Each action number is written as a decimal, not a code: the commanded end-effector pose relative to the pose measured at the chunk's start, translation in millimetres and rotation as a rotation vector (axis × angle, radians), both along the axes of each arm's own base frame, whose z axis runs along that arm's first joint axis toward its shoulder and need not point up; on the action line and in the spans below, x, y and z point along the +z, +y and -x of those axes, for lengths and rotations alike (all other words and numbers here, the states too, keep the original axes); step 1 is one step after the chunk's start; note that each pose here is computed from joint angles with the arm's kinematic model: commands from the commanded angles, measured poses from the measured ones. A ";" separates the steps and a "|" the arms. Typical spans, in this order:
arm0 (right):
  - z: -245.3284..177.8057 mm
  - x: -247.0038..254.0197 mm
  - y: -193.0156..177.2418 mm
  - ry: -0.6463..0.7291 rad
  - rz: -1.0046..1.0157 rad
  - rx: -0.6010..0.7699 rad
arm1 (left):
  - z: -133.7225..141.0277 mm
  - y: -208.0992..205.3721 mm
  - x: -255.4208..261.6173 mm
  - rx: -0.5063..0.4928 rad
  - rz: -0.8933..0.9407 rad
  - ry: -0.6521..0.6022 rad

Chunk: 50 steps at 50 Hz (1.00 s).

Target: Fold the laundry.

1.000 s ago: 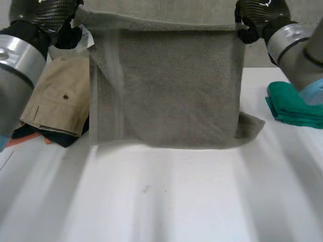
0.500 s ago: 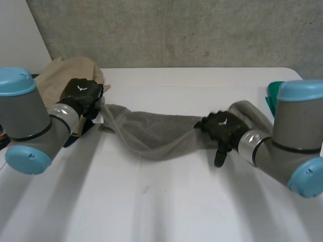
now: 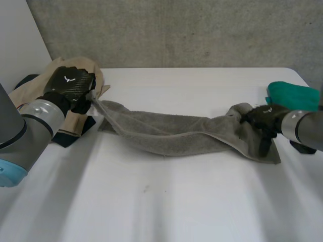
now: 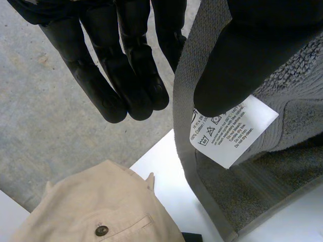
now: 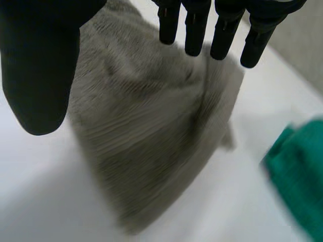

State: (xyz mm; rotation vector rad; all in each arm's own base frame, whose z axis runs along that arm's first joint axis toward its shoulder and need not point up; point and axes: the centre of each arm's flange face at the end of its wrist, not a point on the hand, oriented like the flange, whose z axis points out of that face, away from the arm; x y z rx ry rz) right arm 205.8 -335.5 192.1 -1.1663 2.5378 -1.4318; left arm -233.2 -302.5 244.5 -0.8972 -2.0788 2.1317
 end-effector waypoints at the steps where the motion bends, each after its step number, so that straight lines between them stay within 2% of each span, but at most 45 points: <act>1: 21.2 -21.4 8.6 -0.143 -0.049 -0.115 | -0.9 -2.9 0.1 0.005 0.001 0.000; 7: 25.0 -42.9 9.9 -0.180 -0.018 -0.140 | 0.2 -2.9 -2.1 -0.002 -0.005 -0.001; 15: 8.9 -63.2 14.8 -0.303 -0.072 -0.189 | 0.1 -6.0 -7.1 0.004 -0.018 -0.006; 23: 18.0 -55.3 -1.7 -0.326 0.062 -0.275 | -7.6 -7.9 -7.2 0.028 -0.041 -0.014; 27: 25.5 -23.6 0.2 -0.278 0.165 -0.227 | -12.0 -4.7 -8.5 0.040 -0.082 -0.024; 30: 33.9 -6.1 13.3 -0.199 0.150 -0.149 | -16.1 0.7 -11.3 0.048 -0.130 -0.048; 36: 39.3 6.3 57.0 -0.013 -0.091 0.103 | -27.3 12.0 -25.3 0.050 -0.257 -0.157; 39: 44.4 11.0 64.2 0.073 -0.146 0.184 | -34.9 16.4 -33.0 0.052 -0.322 -0.203; 43: 40.5 -3.4 52.5 0.070 -0.111 0.192 | -39.9 8.3 -34.2 0.048 -0.316 -0.193; 50: 39.7 -21.3 36.9 -0.017 -0.027 0.112 | -39.4 -2.9 -22.9 0.056 -0.271 -0.141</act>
